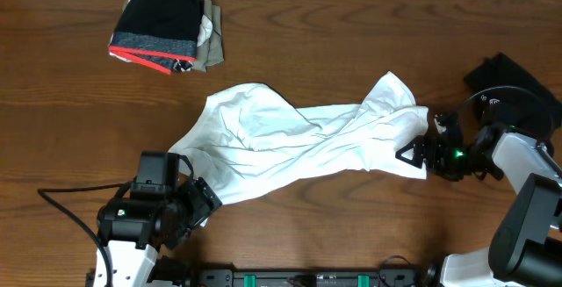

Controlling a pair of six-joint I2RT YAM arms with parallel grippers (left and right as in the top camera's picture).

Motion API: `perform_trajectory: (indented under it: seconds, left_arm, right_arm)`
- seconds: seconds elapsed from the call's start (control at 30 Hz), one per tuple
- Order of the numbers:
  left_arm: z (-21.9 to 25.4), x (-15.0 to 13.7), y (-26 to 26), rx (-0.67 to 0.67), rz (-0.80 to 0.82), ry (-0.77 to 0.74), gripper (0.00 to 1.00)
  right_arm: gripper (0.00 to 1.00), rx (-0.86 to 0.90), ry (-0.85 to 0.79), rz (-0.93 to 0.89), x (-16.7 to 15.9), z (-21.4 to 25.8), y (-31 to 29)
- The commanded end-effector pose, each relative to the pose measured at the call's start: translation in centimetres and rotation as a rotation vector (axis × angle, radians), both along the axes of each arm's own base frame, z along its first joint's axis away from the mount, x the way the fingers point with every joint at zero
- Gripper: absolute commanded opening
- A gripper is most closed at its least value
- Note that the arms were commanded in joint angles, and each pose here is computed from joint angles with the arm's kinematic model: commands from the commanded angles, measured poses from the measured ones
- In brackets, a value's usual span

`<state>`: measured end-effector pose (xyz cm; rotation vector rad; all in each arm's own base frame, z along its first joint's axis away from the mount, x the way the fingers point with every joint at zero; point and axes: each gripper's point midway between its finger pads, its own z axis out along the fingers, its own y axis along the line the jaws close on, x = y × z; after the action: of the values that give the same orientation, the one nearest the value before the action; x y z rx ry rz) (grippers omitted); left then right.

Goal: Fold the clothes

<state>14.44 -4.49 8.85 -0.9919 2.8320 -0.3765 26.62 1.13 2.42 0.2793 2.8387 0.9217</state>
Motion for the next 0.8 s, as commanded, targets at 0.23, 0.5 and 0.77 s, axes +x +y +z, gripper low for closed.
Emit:
perform_trajectory:
  seconds: [0.23, 0.5, 0.77]
  left_arm:
    - [0.11, 0.05, 0.08, 0.011, -0.012, -0.007, 0.86]
    - [0.11, 0.04, 0.08, 0.011, -0.012, -0.007, 0.86]
    - [0.29, -0.07, -0.84, -0.042, -0.025, -0.003, 0.85]
  right_arm:
    - [0.45, 0.041, -0.010, 0.021, -0.17, 0.45, 1.03]
    - [0.02, 0.042, -0.004, 0.012, -0.16, 0.44, 1.02]
    - [0.01, 0.037, -0.019, 0.012, 0.15, 0.44, 0.91]
